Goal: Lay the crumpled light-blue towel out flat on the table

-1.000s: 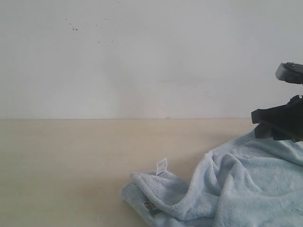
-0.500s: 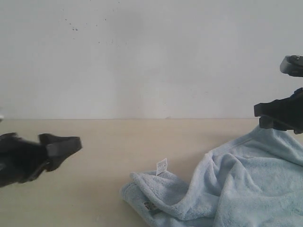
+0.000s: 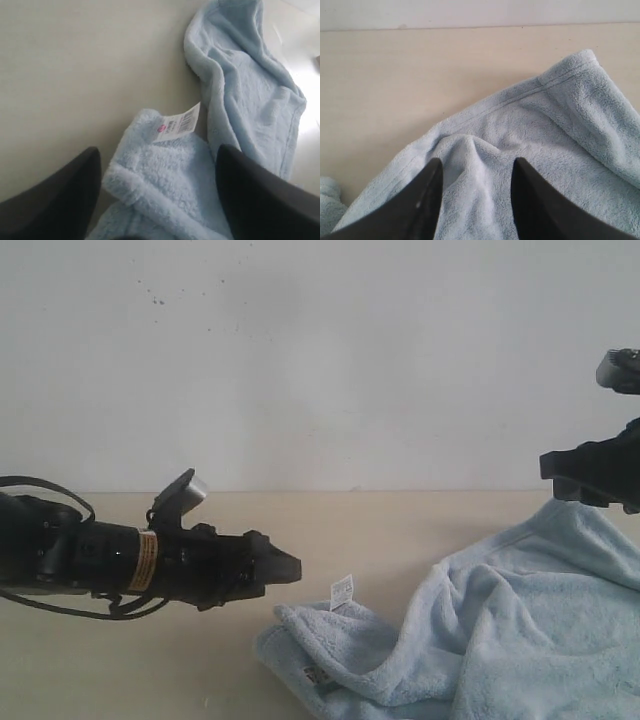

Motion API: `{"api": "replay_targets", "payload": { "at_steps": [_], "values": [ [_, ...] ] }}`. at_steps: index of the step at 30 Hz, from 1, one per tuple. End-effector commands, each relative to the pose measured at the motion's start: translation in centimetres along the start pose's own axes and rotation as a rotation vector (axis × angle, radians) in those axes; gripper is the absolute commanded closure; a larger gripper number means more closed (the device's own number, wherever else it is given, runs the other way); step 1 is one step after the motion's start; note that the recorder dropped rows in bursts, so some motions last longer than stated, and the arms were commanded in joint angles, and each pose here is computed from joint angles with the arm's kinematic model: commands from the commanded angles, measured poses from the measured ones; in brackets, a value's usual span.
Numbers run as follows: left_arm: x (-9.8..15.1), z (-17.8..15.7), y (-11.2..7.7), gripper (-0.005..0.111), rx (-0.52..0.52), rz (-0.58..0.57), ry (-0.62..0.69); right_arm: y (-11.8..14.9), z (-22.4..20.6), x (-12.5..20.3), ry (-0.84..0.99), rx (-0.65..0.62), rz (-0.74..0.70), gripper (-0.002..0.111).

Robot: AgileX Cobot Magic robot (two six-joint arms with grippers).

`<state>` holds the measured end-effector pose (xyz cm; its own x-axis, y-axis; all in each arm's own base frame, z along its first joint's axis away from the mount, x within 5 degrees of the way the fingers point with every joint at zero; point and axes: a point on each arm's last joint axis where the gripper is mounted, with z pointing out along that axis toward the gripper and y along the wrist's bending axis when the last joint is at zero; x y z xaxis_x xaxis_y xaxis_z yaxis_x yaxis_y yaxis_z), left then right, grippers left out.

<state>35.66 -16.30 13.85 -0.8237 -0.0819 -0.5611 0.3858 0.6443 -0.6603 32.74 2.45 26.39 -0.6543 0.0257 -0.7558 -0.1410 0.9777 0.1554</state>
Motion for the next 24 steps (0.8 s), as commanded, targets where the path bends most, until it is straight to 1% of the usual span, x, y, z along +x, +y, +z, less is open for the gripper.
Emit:
{"api": "replay_targets", "payload": {
  "at_steps": [1,7,9,10,15,18,20,24],
  "values": [
    [0.3,0.2,0.5,0.044,-0.068,0.034,0.045,0.0,-0.2,-0.1,-0.006,0.000,-0.011,0.066],
    [0.7,0.5,1.1,0.044,-0.085,0.032,0.063,0.1,-0.2,-0.1,-0.001,-0.004,-0.011,0.066],
    [1.2,1.0,1.5,0.044,-0.075,0.016,0.081,0.1,-0.2,-0.1,-0.001,-0.004,-0.011,0.066],
    [1.4,1.3,1.6,0.044,-0.051,0.001,0.087,0.1,-0.2,-0.1,-0.001,-0.004,-0.011,0.066],
    [1.9,1.8,2.2,0.044,-0.053,-0.015,0.093,0.1,-0.2,-0.1,-0.001,-0.004,-0.011,0.066],
    [1.7,1.8,2.0,0.044,-0.028,-0.005,0.077,0.1,-0.2,-0.1,-0.003,-0.003,-0.012,0.066],
    [1.6,1.9,1.8,0.045,-0.014,-0.020,0.061,0.1,-0.2,-0.1,-0.003,-0.003,-0.012,0.066],
    [2.0,2.8,0.6,0.045,-0.009,0.038,0.073,0.0,-0.2,-0.1,-0.007,0.000,-0.012,0.066]
  ]
}}
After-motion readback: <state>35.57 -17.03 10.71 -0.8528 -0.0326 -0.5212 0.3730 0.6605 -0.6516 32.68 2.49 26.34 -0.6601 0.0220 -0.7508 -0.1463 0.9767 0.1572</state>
